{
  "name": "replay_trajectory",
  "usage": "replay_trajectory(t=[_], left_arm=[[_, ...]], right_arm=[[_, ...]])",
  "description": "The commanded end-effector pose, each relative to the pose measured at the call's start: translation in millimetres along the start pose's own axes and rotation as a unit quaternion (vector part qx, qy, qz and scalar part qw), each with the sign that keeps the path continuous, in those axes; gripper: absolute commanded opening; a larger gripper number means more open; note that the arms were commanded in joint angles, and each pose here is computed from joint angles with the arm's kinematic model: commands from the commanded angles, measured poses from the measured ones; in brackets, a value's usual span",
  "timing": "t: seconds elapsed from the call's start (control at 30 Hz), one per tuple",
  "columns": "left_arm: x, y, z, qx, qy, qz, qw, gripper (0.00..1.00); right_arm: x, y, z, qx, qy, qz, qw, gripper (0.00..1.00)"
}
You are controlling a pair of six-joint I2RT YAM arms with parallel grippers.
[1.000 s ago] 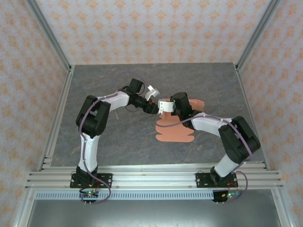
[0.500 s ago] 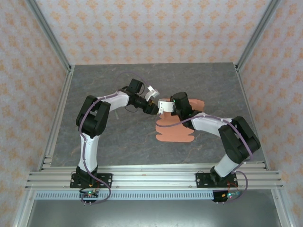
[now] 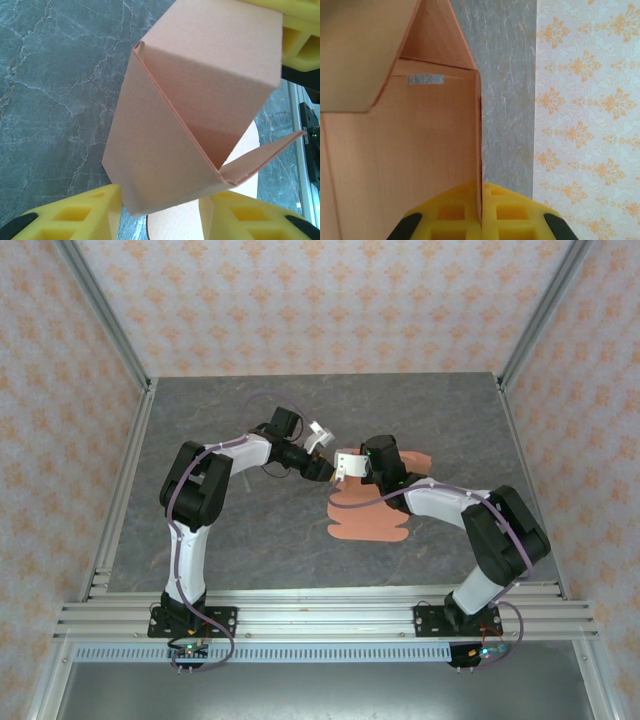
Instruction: Fold the paper box
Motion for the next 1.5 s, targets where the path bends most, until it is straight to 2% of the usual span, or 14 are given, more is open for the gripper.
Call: replay_trajectory(t=[0.0, 0.27, 0.67, 1.0, 1.47], left_arm=[[10, 1, -5, -0.011, -0.013, -0.017, 1.0, 0.45], [10, -1, -14, -0.007, -0.019, -0.021, 1.0, 0.47], [20, 9, -12, 0.047, -0.06, -0.013, 0.997, 0.52], [21, 19, -10, 0.102, -0.084, 0.009, 0.991, 0.51], [38, 13, 0, 0.118, -0.138, -0.018, 0.983, 0.53]], right_arm=[[2, 1, 2, 0.012, -0.006, 0.003, 1.0, 0.0], [2, 4, -1, -0.005, 0.007, 0.017, 1.0, 0.0], [7, 7, 5, 0.004, -0.005, 0.001, 1.0, 0.0], [0, 16, 2, 0.01, 0.011, 0.027, 1.0, 0.0], [0, 16, -2, 0.027, 0.026, 0.012, 0.999, 0.0]])
Point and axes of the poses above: each hand's point on the last joint's axis, 136 mm out from that joint toward the fingers, its own z axis back along the fingers, its own y axis along the line the jaws close on, x = y × z, the point moved 5 cm from there along z, back along the fingers, and after that the axes turned 14 degrees about -z, right-handed, at the moved point
